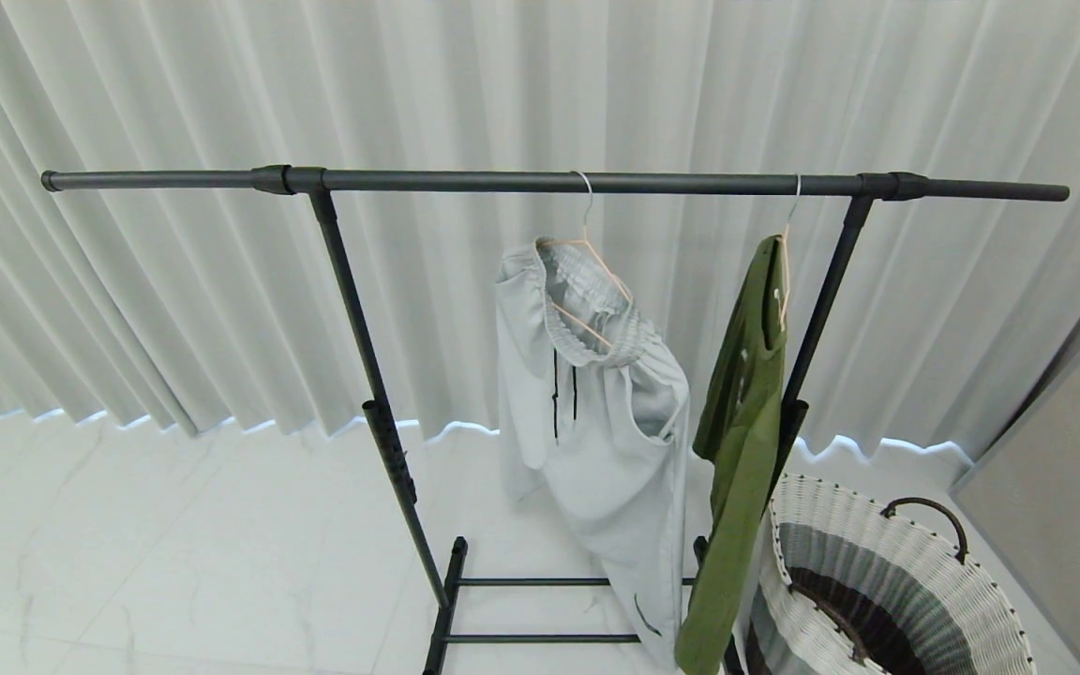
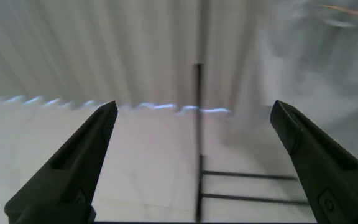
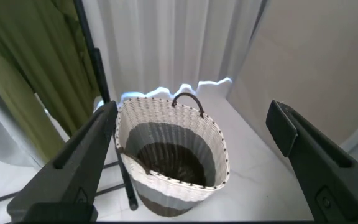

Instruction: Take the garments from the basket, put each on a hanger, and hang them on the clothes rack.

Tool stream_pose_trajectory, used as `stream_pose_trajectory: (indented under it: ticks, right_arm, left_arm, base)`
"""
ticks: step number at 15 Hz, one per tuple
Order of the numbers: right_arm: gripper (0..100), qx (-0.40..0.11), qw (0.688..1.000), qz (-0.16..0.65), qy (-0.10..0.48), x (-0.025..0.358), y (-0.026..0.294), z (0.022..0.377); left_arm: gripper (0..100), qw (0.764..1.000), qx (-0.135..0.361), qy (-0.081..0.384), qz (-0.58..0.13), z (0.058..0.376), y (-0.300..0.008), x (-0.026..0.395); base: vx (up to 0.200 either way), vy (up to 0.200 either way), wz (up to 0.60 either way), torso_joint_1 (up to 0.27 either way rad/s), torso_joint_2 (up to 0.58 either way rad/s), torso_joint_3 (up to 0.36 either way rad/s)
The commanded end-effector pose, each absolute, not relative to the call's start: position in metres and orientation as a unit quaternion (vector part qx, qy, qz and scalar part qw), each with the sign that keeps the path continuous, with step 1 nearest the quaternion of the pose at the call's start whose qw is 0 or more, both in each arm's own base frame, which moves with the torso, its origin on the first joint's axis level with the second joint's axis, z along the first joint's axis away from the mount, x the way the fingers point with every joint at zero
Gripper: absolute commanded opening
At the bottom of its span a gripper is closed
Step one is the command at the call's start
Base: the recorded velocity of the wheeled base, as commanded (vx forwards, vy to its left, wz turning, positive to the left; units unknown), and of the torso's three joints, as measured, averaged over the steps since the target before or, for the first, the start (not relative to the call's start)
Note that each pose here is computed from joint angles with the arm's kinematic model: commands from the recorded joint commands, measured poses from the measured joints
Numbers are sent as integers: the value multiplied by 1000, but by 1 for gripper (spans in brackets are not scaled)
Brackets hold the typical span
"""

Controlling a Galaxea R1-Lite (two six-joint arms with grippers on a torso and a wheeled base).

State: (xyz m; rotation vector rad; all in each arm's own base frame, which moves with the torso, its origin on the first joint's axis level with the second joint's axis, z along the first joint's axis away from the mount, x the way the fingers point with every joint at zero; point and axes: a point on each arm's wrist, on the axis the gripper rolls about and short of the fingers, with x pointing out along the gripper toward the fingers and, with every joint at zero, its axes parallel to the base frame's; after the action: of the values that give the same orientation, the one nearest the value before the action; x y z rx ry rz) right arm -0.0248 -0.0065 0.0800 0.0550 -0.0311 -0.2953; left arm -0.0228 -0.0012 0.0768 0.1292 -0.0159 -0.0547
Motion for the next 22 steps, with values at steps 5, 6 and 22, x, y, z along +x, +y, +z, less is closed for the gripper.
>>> stream_pose_trajectory:
  ticks: [5, 6, 22]
  right_arm:
    - [100, 57, 988, -141, -18, -24, -6, 79]
    - [100, 67, 988, -137, -19, -24, -6, 79]
    - [100, 11, 1000, -22, 0, -23, -1, 75]
  left_arm:
    - [100, 1000, 14, 2, -22, 75, -1, -23]
    - [100, 1000, 11, 2, -22, 75, -1, -23]
    - [100, 1000, 11, 2, -21, 75, -1, -23]
  base:
    - [0, 0, 0, 0, 0, 0]
    - [0, 0, 0, 0, 0, 0]
    - [0, 0, 0, 0, 0, 0]
